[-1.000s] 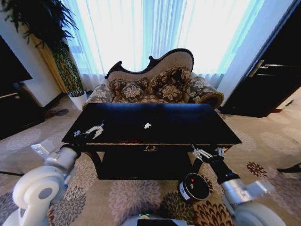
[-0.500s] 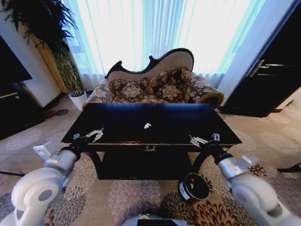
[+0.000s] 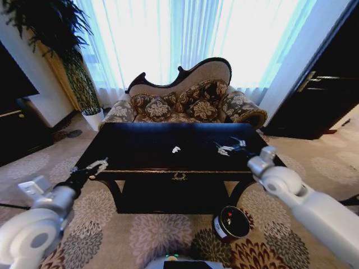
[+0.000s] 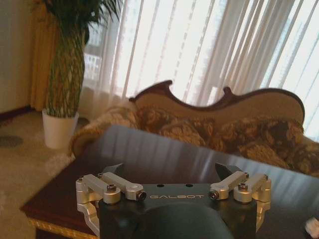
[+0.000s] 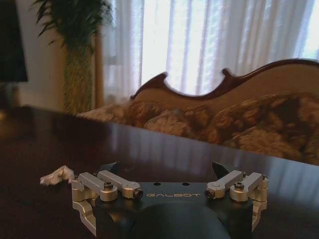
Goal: Move to the front of the table and place the trash on the table into the trash bin.
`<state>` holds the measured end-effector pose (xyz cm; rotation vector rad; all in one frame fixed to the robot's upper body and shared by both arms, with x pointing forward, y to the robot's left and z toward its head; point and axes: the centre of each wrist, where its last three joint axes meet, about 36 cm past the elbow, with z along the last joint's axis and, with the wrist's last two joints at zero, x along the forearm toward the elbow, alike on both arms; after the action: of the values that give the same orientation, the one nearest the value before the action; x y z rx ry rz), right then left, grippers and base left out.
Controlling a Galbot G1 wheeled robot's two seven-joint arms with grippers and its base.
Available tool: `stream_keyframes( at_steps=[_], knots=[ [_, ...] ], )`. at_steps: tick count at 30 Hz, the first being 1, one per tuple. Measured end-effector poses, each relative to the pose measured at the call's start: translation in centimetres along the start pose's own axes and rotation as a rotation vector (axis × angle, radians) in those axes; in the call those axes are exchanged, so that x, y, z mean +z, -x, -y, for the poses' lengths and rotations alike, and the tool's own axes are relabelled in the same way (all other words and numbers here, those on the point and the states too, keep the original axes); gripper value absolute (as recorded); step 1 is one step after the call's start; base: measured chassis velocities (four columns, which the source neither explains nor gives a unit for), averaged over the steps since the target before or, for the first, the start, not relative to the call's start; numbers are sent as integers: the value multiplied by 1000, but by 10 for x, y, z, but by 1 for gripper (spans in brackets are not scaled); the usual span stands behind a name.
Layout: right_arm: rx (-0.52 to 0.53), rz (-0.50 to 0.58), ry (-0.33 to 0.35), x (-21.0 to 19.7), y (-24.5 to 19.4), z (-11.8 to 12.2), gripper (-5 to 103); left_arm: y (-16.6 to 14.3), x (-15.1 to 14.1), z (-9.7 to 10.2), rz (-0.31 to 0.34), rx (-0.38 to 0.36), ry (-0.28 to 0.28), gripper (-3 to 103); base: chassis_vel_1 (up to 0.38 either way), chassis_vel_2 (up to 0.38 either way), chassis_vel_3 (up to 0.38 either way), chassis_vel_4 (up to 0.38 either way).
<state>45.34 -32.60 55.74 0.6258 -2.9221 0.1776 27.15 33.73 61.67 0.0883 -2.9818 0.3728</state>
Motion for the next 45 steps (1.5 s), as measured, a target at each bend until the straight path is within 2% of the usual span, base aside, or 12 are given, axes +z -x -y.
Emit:
stream_keyframes(
  at_steps=[13, 15, 23, 32, 36, 40, 43, 45],
  knots=[
    [-166, -59, -98, -19, 81, -28, 100, 3, -10, 2, 61, 18, 11, 100, 0, 0, 0, 0],
    [-191, -74, -101, -19, 101, -36, 100, 3, -18, 2, 95, 18, 31, 100, 0, 0, 0, 0],
    [-288, -133, -150, -7, 161, -62, 100, 9, -36, -20, 143, -23, 53, 100, 0, 0, 0, 0],
    [-361, -175, -120, -3, 173, -64, 100, 19, -43, -36, 150, -44, 45, 100, 0, 0, 0, 0],
    [-372, -173, -110, -4, 172, -63, 100, 24, -41, -36, 143, -37, 40, 100, 0, 0, 0, 0],
    [-385, -166, -74, -6, 167, -60, 100, 30, -40, -34, 141, -28, 41, 100, 0, 0, 0, 0],
    [-390, -169, -20, 1, 162, -61, 100, 35, -43, -35, 147, -25, 54, 100, 0, 0, 0, 0],
    [-389, -169, -14, 3, 161, -61, 100, 35, -44, -36, 149, -25, 57, 100, 0, 0, 0, 0]
  ],
)
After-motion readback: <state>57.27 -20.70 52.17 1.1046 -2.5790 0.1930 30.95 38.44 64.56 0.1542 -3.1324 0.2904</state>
